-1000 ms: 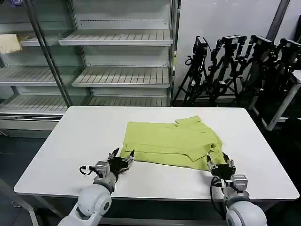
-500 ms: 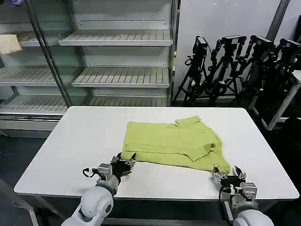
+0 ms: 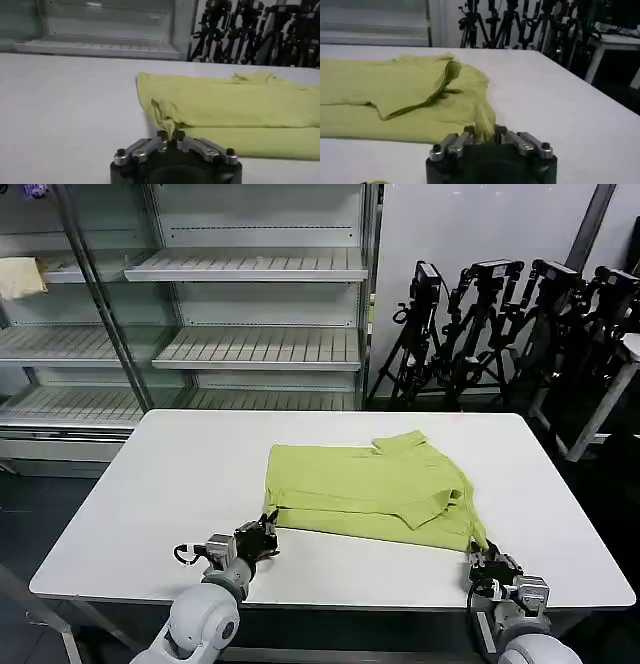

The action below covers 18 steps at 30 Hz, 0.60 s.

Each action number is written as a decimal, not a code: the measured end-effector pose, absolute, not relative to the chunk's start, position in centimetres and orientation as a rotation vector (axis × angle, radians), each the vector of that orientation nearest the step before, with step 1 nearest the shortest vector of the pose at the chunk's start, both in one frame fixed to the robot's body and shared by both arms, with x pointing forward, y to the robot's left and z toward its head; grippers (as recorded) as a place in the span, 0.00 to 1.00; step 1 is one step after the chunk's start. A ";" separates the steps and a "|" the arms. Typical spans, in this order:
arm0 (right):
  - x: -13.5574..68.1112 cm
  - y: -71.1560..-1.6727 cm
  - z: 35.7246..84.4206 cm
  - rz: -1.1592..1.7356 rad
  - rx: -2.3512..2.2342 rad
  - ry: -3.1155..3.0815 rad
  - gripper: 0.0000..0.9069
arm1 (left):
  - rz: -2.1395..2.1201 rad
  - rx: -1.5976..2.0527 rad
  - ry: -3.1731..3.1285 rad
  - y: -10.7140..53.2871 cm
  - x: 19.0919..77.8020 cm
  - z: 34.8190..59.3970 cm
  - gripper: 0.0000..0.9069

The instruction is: Fold and organize the clothes.

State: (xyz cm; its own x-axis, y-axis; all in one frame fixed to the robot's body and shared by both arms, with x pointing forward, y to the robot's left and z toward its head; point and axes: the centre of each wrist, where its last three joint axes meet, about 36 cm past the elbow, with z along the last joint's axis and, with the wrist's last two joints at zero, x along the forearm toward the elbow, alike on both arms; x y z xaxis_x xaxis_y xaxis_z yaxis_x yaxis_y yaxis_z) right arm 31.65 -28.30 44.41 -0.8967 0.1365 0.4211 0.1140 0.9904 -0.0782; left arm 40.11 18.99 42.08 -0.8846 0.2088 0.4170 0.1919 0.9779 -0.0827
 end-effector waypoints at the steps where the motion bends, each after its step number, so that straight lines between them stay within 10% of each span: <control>1: 31.4 -28.3 44.5 0.074 -0.178 -2.695 0.00 | 0.057 -0.283 -2.687 19.0 39.9 42.1 0.02; 18: 24.3 -27.5 47.0 0.157 -0.127 -2.665 0.00 | 0.131 -0.261 -2.675 19.3 31.7 44.4 0.03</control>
State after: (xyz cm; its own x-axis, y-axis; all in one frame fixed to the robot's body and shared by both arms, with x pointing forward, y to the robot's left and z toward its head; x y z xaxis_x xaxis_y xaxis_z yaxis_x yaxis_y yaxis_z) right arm 24.35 -27.52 46.99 -0.8878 0.1163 0.4452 0.0631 0.9892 -0.1324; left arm 31.66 19.25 44.36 -0.8822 0.2044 0.4243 0.1620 0.9776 -0.1342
